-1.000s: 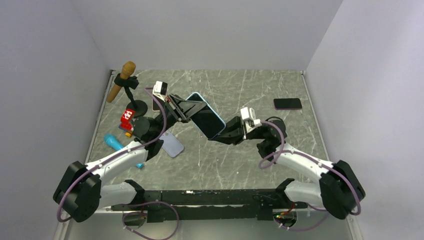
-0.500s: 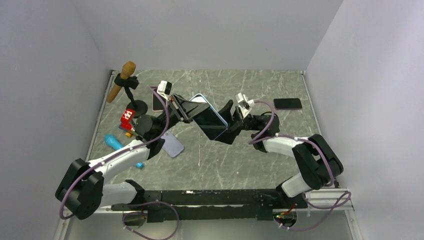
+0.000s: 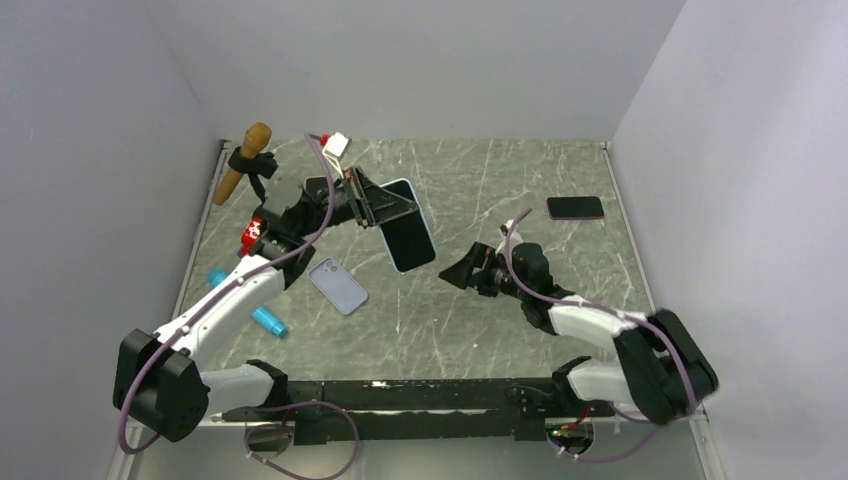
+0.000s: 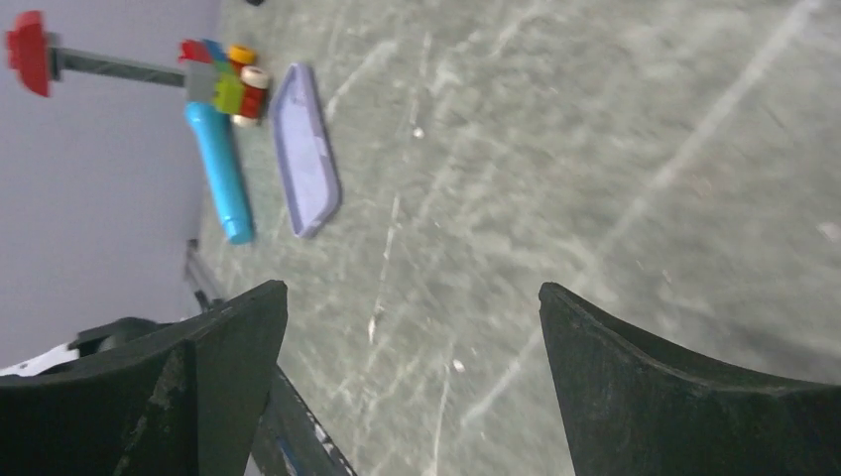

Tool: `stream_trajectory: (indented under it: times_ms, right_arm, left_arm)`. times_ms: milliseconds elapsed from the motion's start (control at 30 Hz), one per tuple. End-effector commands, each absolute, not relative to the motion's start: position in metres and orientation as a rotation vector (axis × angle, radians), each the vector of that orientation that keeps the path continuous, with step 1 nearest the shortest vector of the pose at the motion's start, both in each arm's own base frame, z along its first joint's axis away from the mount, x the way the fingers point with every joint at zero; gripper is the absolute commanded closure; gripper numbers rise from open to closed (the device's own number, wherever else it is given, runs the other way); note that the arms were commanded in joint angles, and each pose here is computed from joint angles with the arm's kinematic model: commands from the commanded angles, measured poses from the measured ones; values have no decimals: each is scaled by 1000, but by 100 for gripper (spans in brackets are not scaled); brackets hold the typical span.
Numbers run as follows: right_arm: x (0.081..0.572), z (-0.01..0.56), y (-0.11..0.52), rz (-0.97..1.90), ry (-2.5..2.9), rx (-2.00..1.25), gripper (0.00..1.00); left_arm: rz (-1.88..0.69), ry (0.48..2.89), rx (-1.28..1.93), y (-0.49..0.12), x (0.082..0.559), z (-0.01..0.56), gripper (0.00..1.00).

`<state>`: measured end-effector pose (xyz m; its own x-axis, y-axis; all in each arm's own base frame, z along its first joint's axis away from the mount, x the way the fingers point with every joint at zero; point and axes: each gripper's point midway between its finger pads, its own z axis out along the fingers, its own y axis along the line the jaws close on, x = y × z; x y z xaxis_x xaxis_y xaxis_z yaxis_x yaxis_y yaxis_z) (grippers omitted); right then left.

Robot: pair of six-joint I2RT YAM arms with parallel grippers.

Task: Take the phone out of the phone case
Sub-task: Remove the phone case from the phone.

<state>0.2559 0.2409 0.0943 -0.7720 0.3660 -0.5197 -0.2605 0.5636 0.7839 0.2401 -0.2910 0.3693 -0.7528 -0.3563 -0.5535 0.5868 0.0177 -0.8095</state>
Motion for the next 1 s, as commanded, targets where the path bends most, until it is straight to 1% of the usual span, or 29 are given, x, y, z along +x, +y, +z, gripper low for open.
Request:
stream_trajectory:
  times_ms: [0,33,100,167,300,400,467,567,600,633,700,800,933,967]
  right_arm:
    - [244,83,192,860,2227,150,0]
    - [245,86,182,798,2220,168,0]
    - [249,93,158,680,2194,304,0]
    - [246,103,144,665,2152,423,0]
    - [239,130,150,855,1978,441,0]
    - [237,156,160,929,1931,379,0]
    - [232,172,177,1014,1935,270,0]
    - [199,212,226,1389,1795,-37,2]
    - [184,241,239,1541,1654,-118,7]
    - [170,250,248,1636,1597,-167,12]
    - [152,261,268,1725,1565,-254,25]
    - [144,269,299,1735,1599,-346,33]
    - [145,281,314,1768,1546,-334,52]
    - [146,281,314,1771,1536,-323,53]
  left_arm:
    - [-1572,1652,493,-288,239,368,100]
    - [-1527,1663,516,-286,241,364,100]
    - [-1451,1655,570,-284,243,359,100]
    - [-1387,1638,605,-280,244,356,100]
    - [-1357,1618,641,-278,242,348,100]
    - [-1381,1600,664,-279,236,341,100]
    - [-1398,1601,673,-279,232,337,100]
    - [-1417,1608,676,-280,230,333,100]
    - [-1430,1610,684,-280,229,334,100]
    - [-1448,1613,690,-281,227,333,100]
    - [-1483,1604,699,-282,223,335,100]
    - [-1520,1598,698,-283,220,335,100]
    - [-1541,1618,692,-285,223,329,100]
    - [-1545,1624,690,-286,223,328,100]
